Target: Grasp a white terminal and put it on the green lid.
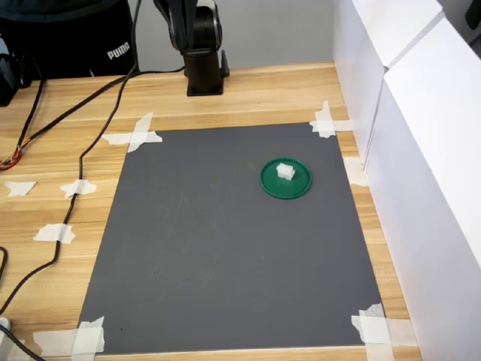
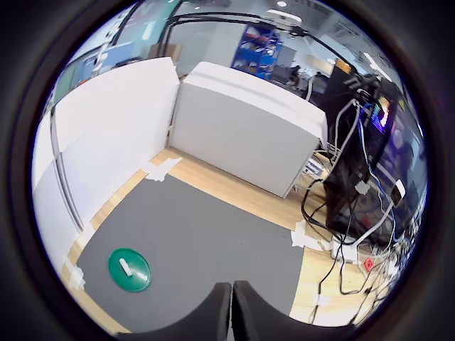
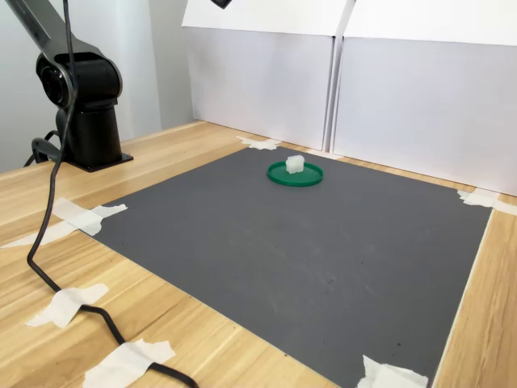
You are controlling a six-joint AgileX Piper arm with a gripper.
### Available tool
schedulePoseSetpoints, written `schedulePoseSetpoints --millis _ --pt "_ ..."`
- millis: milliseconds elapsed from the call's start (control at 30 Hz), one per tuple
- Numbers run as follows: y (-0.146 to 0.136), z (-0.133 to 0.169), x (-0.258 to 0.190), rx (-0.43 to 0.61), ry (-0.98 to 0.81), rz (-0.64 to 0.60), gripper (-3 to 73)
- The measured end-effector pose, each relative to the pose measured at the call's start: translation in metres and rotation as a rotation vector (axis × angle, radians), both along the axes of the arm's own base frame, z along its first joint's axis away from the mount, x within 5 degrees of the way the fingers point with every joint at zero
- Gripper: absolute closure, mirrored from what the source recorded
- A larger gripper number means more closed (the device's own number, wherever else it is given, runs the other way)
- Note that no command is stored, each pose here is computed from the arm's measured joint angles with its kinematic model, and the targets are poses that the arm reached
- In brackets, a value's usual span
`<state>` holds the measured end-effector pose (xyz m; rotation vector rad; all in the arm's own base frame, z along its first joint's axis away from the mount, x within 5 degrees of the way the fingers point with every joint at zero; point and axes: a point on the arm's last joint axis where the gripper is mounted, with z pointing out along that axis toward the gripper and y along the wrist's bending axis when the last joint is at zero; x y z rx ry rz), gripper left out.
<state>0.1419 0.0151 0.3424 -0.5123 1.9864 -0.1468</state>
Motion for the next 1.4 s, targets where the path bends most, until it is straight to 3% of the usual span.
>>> schedulePoseSetpoints --millis 233,367,1100,1400 --pt "-0.002 -0.034 -0.025 0.236 -0.068 -0.113 71.1" --pt "-0.004 -0.044 -0.047 0.29 -0.142 -0.126 71.1" --pt "-0.007 -0.096 -0.083 0.301 -0.205 -0.124 71.1" --pt "-0.008 -0.094 -0.093 0.309 -0.269 -0.114 71.1"
